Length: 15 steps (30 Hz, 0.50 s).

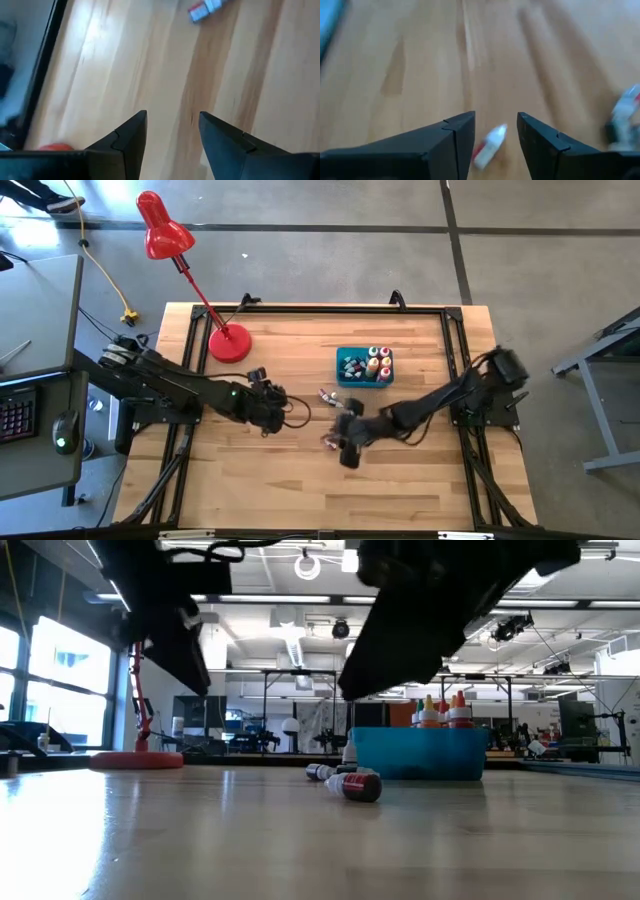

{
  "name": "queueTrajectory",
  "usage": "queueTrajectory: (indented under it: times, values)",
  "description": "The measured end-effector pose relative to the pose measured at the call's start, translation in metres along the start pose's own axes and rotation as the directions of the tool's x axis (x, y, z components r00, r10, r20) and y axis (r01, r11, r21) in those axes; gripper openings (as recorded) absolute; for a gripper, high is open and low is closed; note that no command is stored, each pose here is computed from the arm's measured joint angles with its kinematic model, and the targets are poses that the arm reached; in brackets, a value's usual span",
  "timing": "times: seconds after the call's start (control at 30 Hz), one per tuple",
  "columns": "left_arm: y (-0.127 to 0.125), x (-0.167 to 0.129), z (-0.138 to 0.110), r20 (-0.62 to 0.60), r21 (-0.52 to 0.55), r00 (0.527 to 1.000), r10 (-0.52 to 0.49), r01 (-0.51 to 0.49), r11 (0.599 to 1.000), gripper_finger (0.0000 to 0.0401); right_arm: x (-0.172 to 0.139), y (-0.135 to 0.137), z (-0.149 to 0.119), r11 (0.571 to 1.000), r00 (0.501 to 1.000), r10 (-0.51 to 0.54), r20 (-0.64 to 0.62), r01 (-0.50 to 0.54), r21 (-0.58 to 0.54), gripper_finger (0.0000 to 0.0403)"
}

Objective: Pick & Place food coloring
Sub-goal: Put the small red food coloring bottle into the blue bin

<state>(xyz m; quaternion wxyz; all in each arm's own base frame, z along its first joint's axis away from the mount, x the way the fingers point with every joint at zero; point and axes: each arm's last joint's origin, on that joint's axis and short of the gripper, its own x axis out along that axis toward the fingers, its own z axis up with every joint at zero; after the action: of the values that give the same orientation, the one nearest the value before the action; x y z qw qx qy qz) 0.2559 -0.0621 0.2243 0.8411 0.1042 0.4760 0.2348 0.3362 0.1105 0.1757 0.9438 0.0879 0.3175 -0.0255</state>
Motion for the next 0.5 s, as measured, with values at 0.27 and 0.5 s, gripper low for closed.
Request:
queueTrajectory:
  times: [0.27,0.5]
  values:
    - [-0.002,0.006,-0.004,0.017,-0.083,1.000,0.007,-0.005,0.996,0.0175,0.032,0.039,0.020,0.974,0.937,-0.161,-0.311,0.202,0.103,0.0139]
    - [-0.002,0.006,-0.004,0.025,-0.074,1.000,0.010,-0.008,0.997,0.0175,0.064,0.046,0.022,0.957,0.893,-0.224,-0.390,0.276,0.083,0.0139]
